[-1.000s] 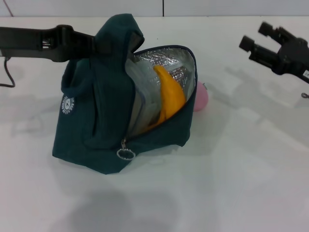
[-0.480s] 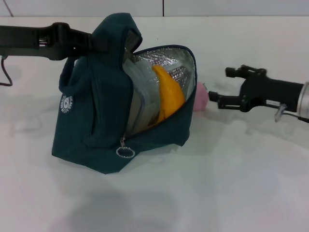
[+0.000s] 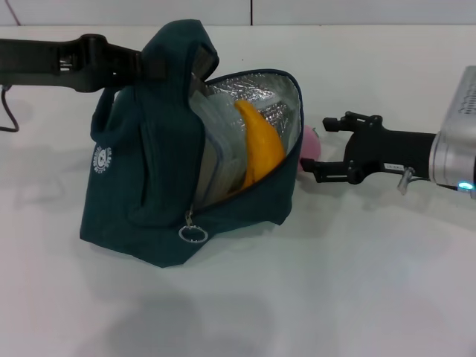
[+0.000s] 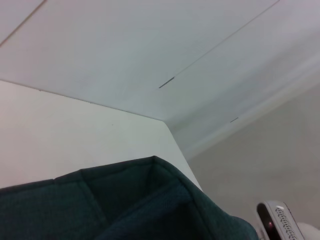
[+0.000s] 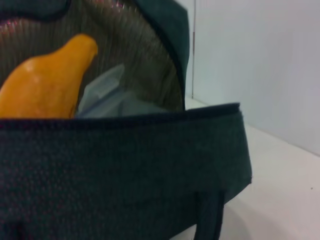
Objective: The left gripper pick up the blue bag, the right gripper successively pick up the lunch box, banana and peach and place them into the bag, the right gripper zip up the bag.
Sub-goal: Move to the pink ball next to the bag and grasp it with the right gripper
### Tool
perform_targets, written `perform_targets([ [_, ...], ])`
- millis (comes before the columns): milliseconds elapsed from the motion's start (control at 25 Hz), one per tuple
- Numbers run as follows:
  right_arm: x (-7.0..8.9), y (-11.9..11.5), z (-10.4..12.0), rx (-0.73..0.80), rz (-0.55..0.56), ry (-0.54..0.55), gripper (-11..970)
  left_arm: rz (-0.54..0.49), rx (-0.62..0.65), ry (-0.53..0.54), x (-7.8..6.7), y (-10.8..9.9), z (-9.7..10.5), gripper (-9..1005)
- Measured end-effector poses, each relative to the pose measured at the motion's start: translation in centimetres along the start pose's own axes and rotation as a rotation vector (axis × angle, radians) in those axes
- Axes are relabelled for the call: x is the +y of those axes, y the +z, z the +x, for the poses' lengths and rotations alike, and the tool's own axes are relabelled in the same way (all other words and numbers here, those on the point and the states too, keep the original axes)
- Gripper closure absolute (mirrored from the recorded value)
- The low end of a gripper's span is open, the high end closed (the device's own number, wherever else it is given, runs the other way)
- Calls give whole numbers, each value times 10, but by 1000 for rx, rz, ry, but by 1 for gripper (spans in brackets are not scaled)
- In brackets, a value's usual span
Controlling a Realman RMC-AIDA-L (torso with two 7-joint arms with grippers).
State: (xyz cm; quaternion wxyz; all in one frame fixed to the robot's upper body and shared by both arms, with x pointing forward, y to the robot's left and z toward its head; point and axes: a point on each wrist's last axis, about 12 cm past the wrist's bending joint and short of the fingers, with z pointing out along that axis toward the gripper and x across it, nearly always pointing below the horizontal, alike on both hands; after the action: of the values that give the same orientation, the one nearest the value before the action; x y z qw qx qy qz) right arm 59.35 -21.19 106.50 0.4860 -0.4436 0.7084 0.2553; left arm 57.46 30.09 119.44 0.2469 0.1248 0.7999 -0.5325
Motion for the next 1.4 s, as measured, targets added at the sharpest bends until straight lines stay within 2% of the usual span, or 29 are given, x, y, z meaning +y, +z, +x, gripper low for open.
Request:
perform_targets([
  [560,-3,10,-9,19,-6,-20,183,4,-1,-4,-1,1,-1,956],
  [760,-2,12,-8,31,-11,-25,421,5,-2,-5,-1,1,0,956],
  [1240,-2,10,-7,29,-5,-22,856,1,-4,-8,1,-1,1,955],
  [1400,-2,10,-7,29,-3,-25,890,0,-7,-11,1,-2,2,955],
])
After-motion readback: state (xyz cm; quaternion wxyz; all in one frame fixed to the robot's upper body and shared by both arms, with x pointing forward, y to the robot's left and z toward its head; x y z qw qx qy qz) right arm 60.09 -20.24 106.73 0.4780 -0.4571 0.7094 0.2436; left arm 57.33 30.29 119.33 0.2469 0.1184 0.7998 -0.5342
